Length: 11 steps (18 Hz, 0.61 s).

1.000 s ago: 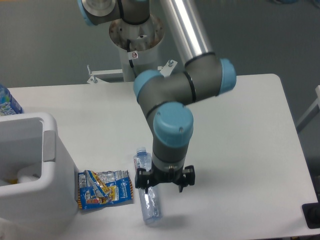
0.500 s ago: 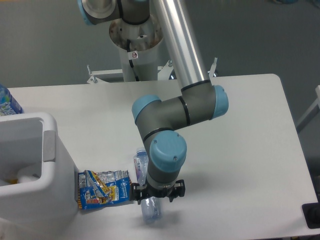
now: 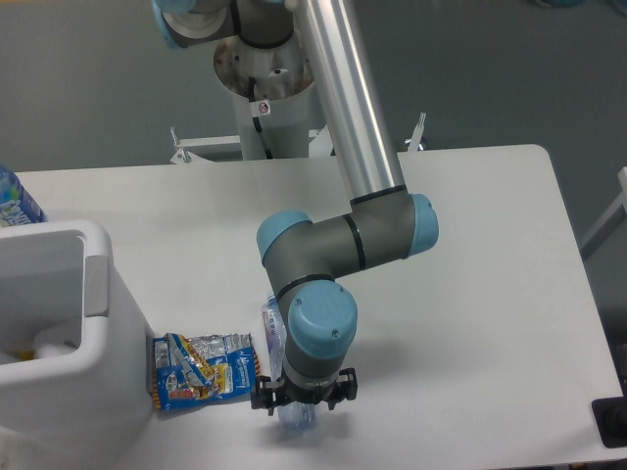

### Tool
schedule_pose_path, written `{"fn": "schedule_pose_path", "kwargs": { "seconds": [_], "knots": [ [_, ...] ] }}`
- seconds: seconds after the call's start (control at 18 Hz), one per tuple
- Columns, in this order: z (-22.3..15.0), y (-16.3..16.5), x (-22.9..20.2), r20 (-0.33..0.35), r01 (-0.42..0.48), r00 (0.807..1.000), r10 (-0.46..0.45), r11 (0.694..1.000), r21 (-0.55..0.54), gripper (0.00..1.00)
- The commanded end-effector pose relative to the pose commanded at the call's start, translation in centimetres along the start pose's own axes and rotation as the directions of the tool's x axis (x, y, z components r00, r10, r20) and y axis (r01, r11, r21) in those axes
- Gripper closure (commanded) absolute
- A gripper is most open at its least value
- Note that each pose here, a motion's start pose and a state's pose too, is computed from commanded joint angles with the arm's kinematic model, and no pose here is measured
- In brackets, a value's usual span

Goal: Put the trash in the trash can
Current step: 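Lower the gripper around the bottle and close on it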

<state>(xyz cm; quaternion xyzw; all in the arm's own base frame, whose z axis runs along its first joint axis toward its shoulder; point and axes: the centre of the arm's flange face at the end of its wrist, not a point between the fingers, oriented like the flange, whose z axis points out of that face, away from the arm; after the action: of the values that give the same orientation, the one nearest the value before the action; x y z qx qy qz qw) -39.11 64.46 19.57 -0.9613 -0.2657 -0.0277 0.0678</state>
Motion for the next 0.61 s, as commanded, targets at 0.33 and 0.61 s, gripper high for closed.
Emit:
{"fn": "schedule_pose_path", "kwargs": {
  "seconds": [0.33, 0.61],
  "knots": [
    [1.3, 0.2, 0.8, 0.014, -0.003, 1.000, 0.003, 1.000, -0.017, 0.00],
    [1.4, 0.2, 0.7, 0.041, -0.005, 0.999, 0.006, 1.000, -0.020, 0.09]
  ]
}}
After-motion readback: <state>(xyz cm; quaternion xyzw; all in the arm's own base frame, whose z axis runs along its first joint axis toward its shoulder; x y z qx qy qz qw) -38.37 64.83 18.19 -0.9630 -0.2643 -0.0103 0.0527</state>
